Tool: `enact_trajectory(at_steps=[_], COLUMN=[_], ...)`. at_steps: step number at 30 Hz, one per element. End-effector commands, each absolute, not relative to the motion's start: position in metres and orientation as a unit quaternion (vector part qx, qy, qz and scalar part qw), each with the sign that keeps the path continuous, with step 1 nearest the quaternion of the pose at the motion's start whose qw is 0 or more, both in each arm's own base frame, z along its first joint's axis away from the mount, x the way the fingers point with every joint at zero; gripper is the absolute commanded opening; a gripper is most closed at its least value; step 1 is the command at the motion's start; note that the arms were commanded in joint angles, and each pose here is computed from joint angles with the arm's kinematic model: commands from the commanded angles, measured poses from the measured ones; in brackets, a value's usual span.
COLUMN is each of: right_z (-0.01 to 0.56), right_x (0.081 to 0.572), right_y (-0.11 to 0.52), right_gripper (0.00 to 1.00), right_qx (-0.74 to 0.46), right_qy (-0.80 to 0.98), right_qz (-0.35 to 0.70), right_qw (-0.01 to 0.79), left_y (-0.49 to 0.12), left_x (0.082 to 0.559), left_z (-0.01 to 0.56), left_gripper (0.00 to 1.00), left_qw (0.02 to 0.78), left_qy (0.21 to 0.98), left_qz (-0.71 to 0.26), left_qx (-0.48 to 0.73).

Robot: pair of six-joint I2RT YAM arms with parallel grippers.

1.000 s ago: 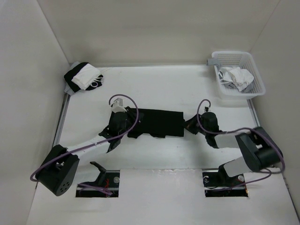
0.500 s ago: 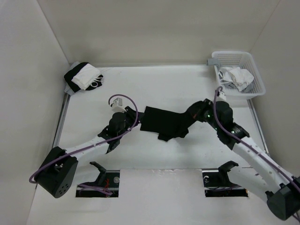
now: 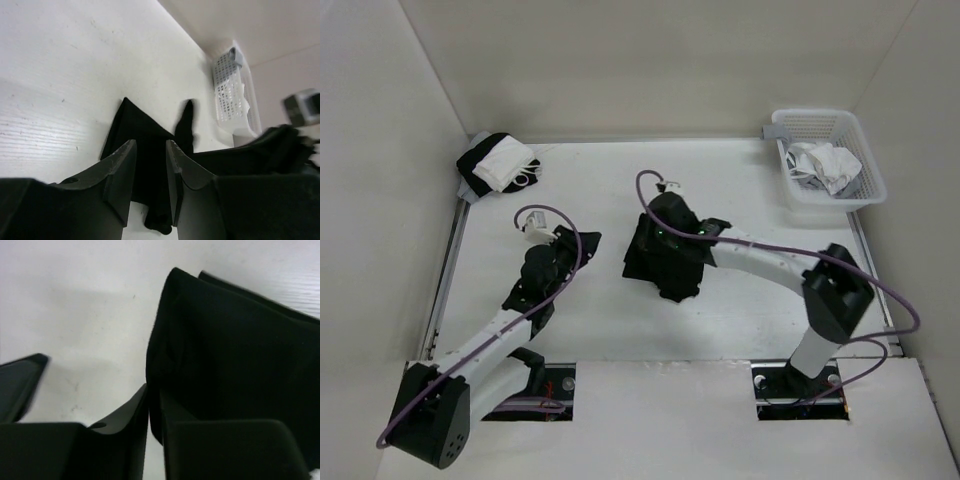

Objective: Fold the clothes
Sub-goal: Fold the tank top

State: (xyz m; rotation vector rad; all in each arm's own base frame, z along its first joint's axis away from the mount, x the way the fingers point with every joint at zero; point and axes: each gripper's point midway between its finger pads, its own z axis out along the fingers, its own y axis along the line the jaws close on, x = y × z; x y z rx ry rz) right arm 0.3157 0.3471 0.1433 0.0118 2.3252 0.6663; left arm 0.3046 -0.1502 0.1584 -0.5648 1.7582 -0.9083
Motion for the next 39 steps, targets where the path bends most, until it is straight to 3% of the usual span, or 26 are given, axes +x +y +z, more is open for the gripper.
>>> enact_trajectory(at_steps=[1,4,9,12,15,16,21,24,30,39], right_z=[0.154,0.178,0.236,0.249,0.242,0.236,0.211,0.198,0.152,0.140], right_x=[0.320,0.313,0.290,0.288,0.291,0.293,0.313,0.326,0.339,0.336], right_y=[0.395,0.411,0.372,0.321,0.258,0.236,0.140,0.109,0.091,0.083], right_gripper=[0.27,0.43,0.45,0.33,0.08,0.04,0.01,0.10,0.45,0.54], right_qx=[-0.009,-0.023,-0.007,0.019,0.058,0.074,0.167,0.211,0.248,0.272], right_qy=[0.888,0.867,0.815,0.790,0.772,0.769,0.745,0.731,0.734,0.730], right_qz=[0.298,0.336,0.389,0.384,0.357,0.344,0.281,0.262,0.248,0.249], right_qw=[0.350,0.367,0.430,0.477,0.523,0.534,0.582,0.594,0.581,0.575], left_y=[-0.146,-0.148,-0.156,-0.169,-0.189,-0.195,-0.199,-0.188,-0.158,-0.112], left_x=[0.301,0.301,0.302,0.306,0.308,0.307,0.313,0.318,0.320,0.316], left_z=[0.172,0.180,0.182,0.174,0.162,0.157,0.133,0.125,0.121,0.112], left_gripper=[0.30,0.31,0.33,0.34,0.37,0.38,0.41,0.42,0.46,0.48], left_qw=[0.524,0.527,0.526,0.513,0.494,0.489,0.468,0.466,0.480,0.485], left_qy=[0.721,0.719,0.723,0.738,0.761,0.769,0.807,0.822,0.818,0.813], left_qz=[-0.391,-0.394,-0.394,-0.390,-0.383,-0.380,-0.334,-0.301,-0.270,-0.236], left_qx=[-0.229,-0.223,-0.212,-0.199,-0.171,-0.162,-0.133,-0.130,-0.168,-0.218])
